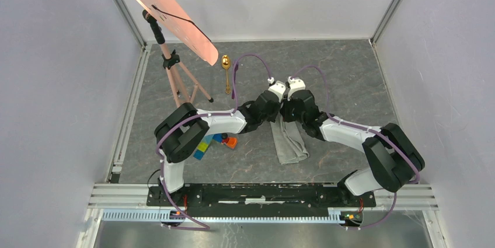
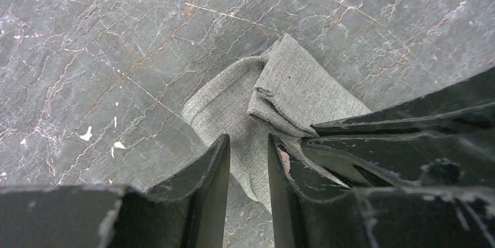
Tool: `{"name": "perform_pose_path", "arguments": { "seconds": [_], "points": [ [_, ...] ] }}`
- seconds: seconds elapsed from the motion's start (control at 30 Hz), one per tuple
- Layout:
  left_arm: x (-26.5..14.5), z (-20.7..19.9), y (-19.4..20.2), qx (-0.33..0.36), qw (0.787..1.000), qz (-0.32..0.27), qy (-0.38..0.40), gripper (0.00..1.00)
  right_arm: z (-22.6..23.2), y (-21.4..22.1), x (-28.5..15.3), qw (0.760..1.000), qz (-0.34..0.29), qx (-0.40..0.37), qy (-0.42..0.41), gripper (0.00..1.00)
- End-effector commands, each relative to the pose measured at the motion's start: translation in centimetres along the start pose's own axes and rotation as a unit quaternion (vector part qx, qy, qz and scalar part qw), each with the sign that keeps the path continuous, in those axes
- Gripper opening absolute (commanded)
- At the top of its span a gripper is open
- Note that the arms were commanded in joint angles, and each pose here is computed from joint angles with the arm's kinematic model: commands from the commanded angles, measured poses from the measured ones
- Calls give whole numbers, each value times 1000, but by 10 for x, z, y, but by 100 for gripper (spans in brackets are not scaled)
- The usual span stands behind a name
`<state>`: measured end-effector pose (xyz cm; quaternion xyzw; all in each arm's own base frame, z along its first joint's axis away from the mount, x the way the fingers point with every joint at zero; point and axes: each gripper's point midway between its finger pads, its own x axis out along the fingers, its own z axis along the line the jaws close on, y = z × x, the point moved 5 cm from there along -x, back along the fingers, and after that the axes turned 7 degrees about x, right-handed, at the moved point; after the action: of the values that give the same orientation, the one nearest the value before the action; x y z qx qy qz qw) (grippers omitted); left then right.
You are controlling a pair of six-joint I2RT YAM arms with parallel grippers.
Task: Fold the napkin into a case and place the utensils inside
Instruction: Stuff the top corner of the smaller-rectangle-folded napkin at the center of the board.
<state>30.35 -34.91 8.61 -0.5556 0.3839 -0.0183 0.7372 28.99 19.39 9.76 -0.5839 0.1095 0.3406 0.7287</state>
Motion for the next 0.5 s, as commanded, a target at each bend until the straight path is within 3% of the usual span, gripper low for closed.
{"name": "perform_pose_path", "arguments": {
  "seconds": [0.0,0.47],
  "points": [
    [6,-5,-8,50,998,-31,-8,37,5,-12,-5,999,-26,10,-18,0],
    [14,-5,0,77,997,-17,-15,31,5,-10,-3,999,-22,17,-22,0]
  ]
}}
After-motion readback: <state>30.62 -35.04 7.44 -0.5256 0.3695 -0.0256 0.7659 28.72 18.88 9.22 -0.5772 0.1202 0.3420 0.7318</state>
